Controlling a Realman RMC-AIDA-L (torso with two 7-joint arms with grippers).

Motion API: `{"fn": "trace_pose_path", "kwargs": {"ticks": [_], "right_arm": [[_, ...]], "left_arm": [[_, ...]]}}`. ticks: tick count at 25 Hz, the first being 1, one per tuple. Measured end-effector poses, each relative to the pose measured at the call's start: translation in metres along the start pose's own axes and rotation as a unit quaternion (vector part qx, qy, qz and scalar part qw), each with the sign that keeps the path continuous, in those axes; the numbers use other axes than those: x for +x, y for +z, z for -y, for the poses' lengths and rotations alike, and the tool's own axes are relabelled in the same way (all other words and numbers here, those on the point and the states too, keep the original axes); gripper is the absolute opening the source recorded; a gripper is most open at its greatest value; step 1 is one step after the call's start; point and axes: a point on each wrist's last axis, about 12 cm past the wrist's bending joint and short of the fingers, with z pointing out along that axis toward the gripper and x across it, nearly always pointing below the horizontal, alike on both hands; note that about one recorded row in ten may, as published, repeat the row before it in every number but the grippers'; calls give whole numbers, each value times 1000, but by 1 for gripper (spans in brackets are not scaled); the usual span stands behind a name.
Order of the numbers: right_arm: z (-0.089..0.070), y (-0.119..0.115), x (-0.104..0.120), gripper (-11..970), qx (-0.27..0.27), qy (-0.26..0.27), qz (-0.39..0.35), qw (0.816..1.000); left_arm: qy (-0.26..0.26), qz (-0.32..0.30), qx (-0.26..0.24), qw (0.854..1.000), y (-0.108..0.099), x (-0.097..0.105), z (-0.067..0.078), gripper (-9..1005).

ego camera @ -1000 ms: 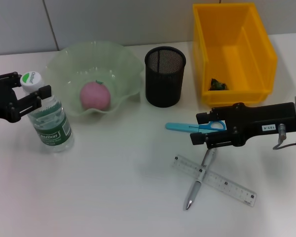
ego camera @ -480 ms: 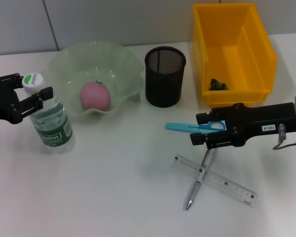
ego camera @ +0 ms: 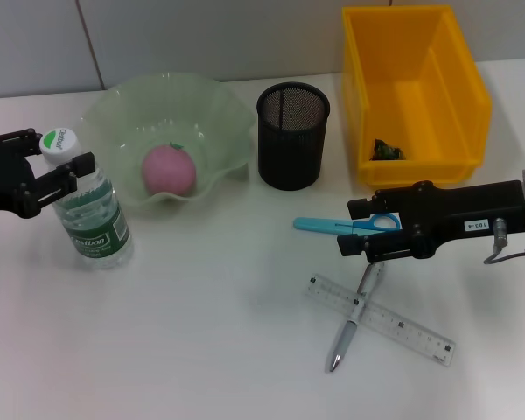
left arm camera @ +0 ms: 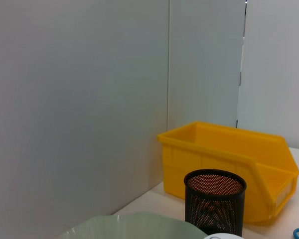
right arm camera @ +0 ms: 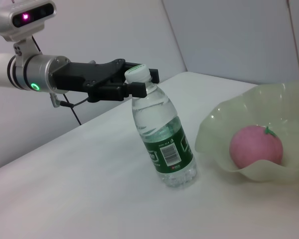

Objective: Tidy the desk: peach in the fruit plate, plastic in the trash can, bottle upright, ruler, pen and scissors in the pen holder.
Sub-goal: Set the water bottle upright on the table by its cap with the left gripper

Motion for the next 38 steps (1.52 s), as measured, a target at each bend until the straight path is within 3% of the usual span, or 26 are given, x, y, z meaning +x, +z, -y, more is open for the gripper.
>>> {"fn": "trace_pose_path", "kwargs": {"ticks": [38], "right_arm": [[1, 2, -3, 740, -2, -1, -2, 1000]], "left_arm": [[-6, -7, 0, 1000, 3, 1, 1, 576]]}}
